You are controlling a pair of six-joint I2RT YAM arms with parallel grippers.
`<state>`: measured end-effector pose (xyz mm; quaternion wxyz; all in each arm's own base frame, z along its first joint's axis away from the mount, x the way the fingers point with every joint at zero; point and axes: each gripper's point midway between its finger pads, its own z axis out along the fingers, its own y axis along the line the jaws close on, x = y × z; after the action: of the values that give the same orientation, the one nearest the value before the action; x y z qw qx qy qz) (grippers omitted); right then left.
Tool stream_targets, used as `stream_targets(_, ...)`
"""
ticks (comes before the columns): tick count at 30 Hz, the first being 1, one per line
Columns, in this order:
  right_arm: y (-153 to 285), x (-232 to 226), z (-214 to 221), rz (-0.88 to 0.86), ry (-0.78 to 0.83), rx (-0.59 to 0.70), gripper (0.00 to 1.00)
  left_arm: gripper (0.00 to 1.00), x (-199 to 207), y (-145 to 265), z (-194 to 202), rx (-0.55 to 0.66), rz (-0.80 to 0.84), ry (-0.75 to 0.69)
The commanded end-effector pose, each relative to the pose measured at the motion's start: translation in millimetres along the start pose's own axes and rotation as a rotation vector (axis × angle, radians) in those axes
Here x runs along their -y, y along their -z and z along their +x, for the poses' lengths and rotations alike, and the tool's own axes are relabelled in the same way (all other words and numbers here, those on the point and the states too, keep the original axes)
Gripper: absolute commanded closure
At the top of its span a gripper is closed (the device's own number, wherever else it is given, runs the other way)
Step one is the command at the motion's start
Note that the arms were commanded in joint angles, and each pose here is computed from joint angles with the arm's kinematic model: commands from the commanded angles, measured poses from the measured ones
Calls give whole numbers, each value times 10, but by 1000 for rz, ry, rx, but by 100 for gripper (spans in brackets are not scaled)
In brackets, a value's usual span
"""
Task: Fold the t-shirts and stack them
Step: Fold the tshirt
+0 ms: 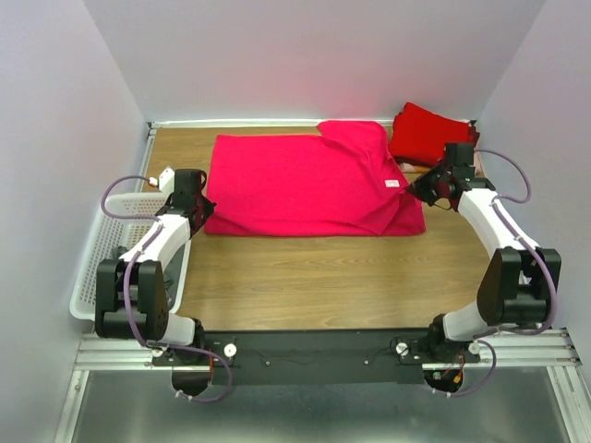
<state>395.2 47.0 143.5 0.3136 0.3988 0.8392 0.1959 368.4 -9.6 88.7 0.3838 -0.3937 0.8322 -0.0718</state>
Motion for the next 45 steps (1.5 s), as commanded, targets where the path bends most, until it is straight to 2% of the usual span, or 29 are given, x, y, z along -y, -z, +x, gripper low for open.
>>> stream_targets(1, -43, -116, -267, -55, -22, 28, 99, 100, 44, -62, -187, 59, -32, 18)
stream_targets(14, -220, -193, -564, -96, -49, 20, 99, 100, 148, -273, -228, 45, -59, 50)
stream_targets(45, -702, -160, -631, -101, -75, -53, 99, 100, 166, -584, -252, 38, -117, 56)
